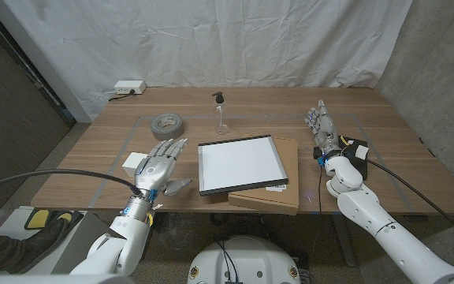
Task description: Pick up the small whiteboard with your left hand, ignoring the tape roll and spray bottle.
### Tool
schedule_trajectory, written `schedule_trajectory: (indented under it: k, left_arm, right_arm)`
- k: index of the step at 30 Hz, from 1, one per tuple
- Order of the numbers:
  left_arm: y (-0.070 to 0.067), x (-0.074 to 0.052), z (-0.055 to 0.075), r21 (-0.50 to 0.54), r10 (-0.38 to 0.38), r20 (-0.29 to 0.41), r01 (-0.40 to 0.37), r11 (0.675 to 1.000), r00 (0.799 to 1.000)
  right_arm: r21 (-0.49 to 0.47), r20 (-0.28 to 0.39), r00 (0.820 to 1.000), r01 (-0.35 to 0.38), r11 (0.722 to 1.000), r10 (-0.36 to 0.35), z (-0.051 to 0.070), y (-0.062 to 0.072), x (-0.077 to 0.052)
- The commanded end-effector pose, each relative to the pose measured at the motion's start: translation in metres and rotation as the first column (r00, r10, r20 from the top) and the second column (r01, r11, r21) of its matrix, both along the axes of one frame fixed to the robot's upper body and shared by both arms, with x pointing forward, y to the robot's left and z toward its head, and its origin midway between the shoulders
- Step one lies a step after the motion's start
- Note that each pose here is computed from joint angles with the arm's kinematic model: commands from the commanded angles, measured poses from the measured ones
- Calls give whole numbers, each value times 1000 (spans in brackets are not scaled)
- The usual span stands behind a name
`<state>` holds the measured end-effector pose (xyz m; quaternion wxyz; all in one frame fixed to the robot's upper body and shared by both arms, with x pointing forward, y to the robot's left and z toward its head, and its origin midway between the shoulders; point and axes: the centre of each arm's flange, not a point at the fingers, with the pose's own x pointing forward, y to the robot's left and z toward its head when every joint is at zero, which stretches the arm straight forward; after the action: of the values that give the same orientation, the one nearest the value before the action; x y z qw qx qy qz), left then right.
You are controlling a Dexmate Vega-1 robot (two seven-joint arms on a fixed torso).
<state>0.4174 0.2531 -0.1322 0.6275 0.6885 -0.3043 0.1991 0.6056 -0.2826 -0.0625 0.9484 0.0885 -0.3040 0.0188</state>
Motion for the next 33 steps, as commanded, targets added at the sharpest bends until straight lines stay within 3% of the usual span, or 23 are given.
schedule_trajectory:
  k: [1, 15, 27, 33]
  left_arm:
    - [-10, 8, -12, 52, 8, 2, -8, 999, 1000]
    - [-15, 17, -16, 72, -30, 29, 28, 997, 999]
    - [-21, 25, -25, 79, -125, 45, 121, 990, 991]
    - [-12, 22, -28, 68, -136, 60, 132, 989, 989]
  right_arm:
    - [11, 3, 1000, 1, 1000, -1, -2, -4, -2]
    - [15, 3, 1000, 0, 1000, 0, -4, -2, -2]
    - [23, 3, 1000, 4, 1000, -4, -6, -1, -5]
    - [36, 4, 1000, 0, 999, 0, -9, 2, -6]
